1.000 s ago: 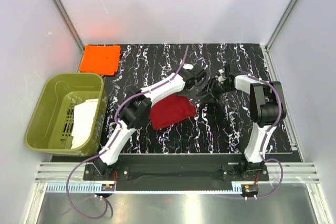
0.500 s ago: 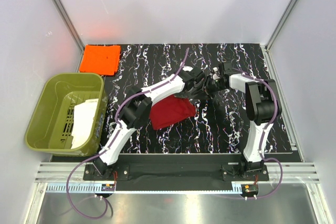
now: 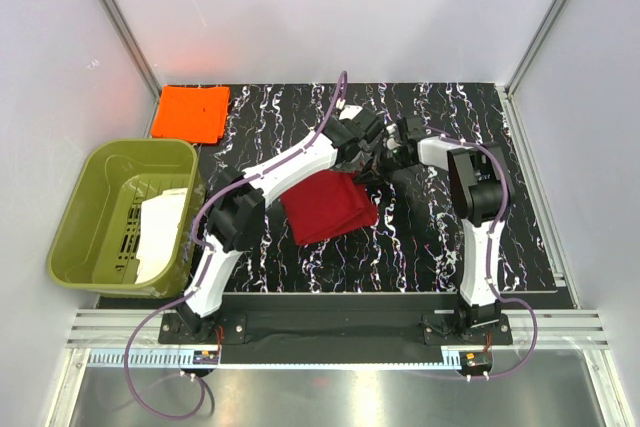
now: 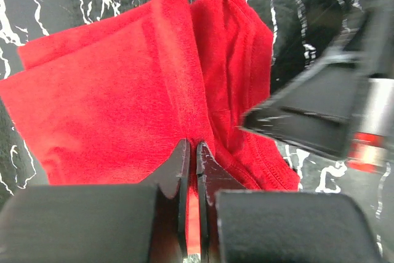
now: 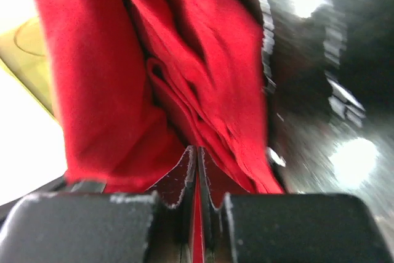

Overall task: Fold and stack the t-shirts
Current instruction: Fold the tshirt

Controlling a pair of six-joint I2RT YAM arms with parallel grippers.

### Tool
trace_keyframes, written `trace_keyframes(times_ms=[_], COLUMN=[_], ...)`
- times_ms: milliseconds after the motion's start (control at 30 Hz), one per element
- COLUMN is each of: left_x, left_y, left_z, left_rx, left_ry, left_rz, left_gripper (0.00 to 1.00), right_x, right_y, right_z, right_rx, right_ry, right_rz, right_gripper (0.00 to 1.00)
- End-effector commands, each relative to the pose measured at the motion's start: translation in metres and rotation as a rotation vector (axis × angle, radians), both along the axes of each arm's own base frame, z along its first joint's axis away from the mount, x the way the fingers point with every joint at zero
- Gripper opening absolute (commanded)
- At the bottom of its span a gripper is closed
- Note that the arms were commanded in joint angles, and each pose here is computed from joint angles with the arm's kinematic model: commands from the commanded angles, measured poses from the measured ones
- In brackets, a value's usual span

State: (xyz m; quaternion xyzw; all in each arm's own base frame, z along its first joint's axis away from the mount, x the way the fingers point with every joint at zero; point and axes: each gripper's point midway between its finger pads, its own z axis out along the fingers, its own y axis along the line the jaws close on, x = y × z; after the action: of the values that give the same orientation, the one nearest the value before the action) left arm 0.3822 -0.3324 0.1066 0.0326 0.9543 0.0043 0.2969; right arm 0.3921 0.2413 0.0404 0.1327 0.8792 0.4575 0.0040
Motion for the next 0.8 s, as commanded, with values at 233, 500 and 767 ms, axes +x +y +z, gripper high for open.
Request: trace_keyframes(times_ms=[233, 500, 767], left_x=[0.003, -0.001, -0.001], left_y=[-0.013, -0.023, -0.038], left_z=[0.02, 0.026, 0.03], left_rx=[-0.089, -0.139, -0.169], left_ry=[-0.03, -0.02, -0.024], left_rz=[-0.011, -0.024, -0.04], left_gripper=[0.0, 0.0, 0.0], right_x=[-0.004, -0.014, -0.013], right_y=[0.012, 0.006, 0.008], right_z=[-0.039, -0.06, -0.058], right_rx=[-0.071, -0.139, -0.14], right_ry=[0.027, 0.072, 0.075], right_rz=[0.017, 0.01, 0.01], right_gripper=[0.04, 0.03, 0.03])
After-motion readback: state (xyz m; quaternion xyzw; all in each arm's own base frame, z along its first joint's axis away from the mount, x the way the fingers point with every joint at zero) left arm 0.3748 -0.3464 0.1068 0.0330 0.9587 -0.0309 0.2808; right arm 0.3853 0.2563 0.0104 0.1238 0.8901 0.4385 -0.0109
